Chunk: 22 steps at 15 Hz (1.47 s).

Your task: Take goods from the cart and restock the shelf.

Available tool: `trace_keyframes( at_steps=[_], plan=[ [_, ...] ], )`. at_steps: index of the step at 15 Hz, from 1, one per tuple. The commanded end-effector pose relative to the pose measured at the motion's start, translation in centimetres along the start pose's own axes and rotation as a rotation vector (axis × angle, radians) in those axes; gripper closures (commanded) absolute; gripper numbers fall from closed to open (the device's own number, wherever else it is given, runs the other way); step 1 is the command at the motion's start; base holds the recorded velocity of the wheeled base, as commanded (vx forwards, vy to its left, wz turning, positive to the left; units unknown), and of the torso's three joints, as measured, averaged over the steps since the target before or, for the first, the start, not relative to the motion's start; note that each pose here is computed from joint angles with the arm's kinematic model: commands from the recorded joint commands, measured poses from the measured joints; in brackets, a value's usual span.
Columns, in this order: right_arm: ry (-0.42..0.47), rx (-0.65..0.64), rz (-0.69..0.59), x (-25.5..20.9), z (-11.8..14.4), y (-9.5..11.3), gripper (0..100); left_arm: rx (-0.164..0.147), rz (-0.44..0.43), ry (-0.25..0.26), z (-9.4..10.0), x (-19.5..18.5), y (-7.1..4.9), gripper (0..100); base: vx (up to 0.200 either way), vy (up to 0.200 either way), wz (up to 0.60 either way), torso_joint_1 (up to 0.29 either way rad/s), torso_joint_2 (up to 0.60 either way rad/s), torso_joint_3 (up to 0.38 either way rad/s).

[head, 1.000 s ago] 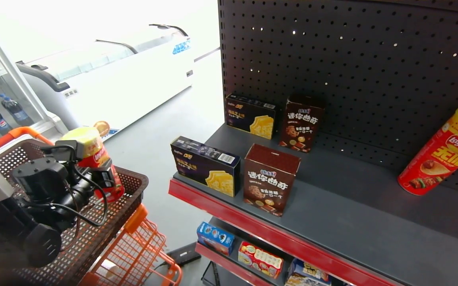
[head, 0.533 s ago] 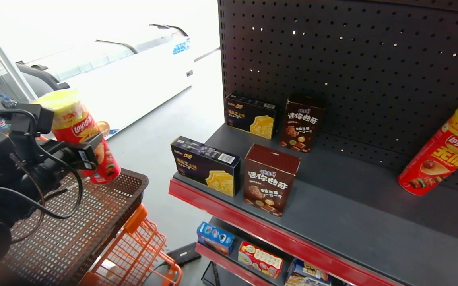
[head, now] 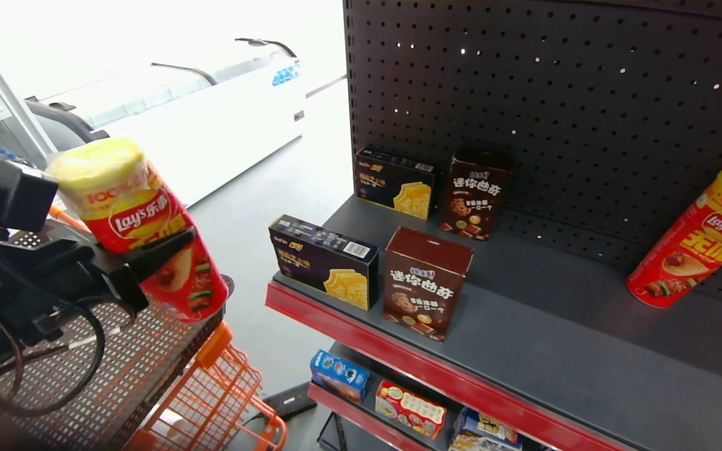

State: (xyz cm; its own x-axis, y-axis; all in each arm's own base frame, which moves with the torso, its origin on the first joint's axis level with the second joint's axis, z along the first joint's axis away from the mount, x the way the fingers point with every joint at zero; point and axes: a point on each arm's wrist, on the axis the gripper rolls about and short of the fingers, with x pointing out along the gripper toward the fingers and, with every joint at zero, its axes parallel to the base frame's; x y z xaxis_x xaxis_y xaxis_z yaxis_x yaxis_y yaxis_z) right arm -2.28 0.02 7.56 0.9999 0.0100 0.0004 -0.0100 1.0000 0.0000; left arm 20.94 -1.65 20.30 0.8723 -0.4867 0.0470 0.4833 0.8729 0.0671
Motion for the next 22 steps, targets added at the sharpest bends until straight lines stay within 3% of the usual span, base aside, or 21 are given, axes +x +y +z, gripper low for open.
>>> trace_keyframes(
  at_steps=[1,2,5,7,10,15,22],
  plan=[
    [0.0,0.0,0.001,0.0,0.0,0.0,0,0.01,-0.118,-0.033,1.3,-2.1,-2.2,100,0.0,0.0,0.0,0.0,0.0,0.0],
    [0.0,0.0,0.001,0.0,0.0,0.0,0,0.003,-0.204,-0.02,1.1,-2.4,-2.7,100,0.0,0.0,0.0,0.0,0.0,0.0],
    [0.0,0.0,0.001,0.0,0.0,0.0,0,-0.004,-0.343,-0.014,0.5,-2.5,-3.9,100,0.0,0.0,0.0,0.0,0.0,0.0],
    [0.0,0.0,0.001,0.0,0.0,0.0,0,-0.018,-0.373,0.007,-0.2,-2.9,-4.3,100,0.0,0.0,0.0,0.0,0.0,0.0],
    [-0.001,0.0,0.001,0.0,0.0,0.0,0,-0.016,-0.409,-0.01,0.4,-2.7,-4.7,100,0.0,0.0,0.0,0.0,0.0,0.0],
    [0.0,0.0,0.001,0.0,0.0,0.0,0,-0.04,-0.595,0.01,-0.1,-2.6,-7.8,100,0.0,0.0,0.0,0.0,0.0,0.0],
    [0.002,-0.003,0.004,0.0,0.0,0.0,0,-0.048,-0.702,0.017,-0.3,-2.6,-9.0,100,0.0,0.0,0.0,0.0,0.0,0.0]
  ],
)
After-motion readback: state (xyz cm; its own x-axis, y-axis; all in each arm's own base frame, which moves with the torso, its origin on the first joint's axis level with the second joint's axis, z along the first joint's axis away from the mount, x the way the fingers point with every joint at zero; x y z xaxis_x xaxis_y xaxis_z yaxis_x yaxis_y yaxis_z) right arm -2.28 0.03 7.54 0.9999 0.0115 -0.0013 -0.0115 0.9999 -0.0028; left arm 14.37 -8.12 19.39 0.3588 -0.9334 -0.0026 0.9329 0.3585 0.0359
